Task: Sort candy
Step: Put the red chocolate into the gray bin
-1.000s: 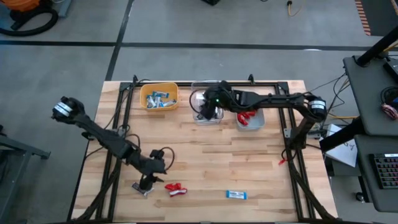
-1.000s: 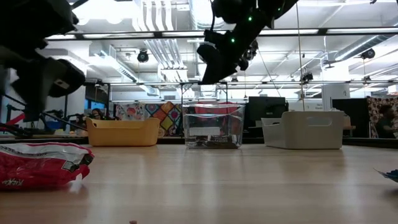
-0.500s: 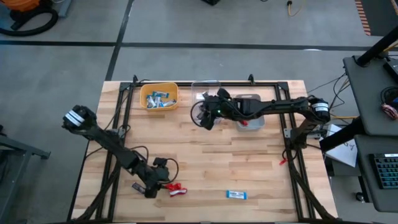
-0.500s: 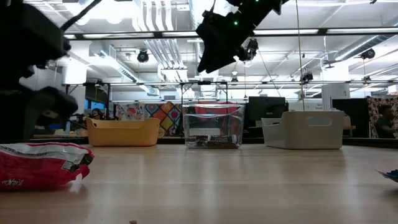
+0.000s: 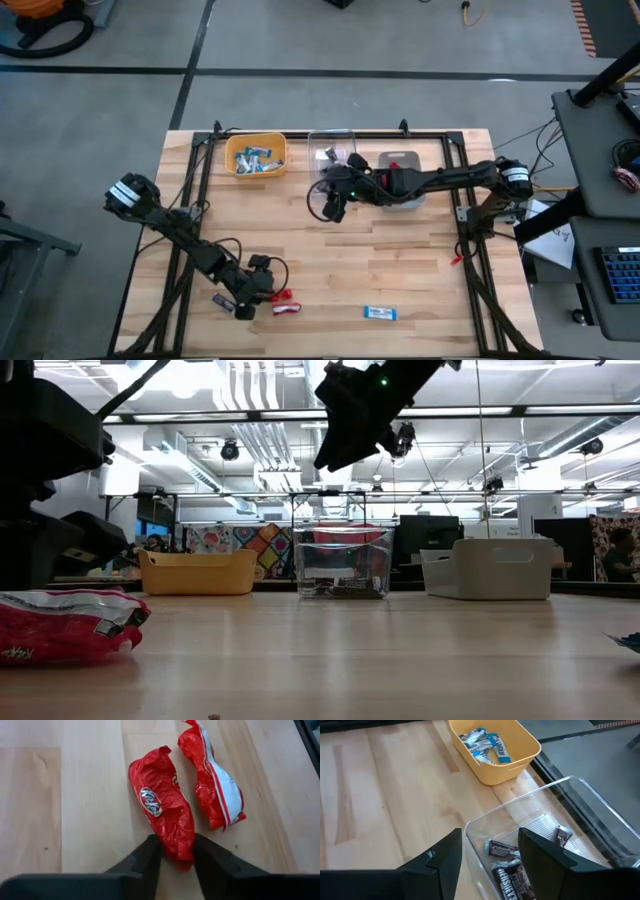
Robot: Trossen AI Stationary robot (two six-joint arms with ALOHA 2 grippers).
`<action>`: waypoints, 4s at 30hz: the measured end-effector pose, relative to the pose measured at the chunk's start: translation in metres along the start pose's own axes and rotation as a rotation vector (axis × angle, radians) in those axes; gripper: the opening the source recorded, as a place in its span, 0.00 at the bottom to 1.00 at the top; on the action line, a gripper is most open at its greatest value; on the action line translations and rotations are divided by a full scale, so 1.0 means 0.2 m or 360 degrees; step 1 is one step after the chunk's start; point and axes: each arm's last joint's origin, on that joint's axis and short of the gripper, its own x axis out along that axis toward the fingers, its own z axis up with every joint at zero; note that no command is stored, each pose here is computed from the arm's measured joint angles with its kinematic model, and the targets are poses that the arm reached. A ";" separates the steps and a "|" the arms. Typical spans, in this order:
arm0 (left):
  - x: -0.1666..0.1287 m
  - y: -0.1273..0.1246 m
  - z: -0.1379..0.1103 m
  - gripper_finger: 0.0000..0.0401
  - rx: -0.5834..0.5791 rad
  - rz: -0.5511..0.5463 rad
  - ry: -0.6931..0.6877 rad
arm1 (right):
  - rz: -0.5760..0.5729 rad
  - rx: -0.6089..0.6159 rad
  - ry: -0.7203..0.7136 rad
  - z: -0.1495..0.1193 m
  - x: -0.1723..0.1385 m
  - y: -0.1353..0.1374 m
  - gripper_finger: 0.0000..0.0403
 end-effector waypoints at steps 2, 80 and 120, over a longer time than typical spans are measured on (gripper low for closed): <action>0.00 0.00 0.00 0.16 0.0001 0.0005 0.0000 | 0.0010 -0.0011 0.0003 0.00 -0.01 0.01 0.46; -0.34 0.21 0.41 0.19 0.0516 0.0248 -0.0893 | 0.0894 -0.0424 -0.1135 -0.37 -0.03 0.61 0.06; -0.41 0.29 0.24 0.26 0.0214 0.0447 -0.0359 | -0.0861 0.0452 0.1116 -0.34 -0.02 -0.59 0.07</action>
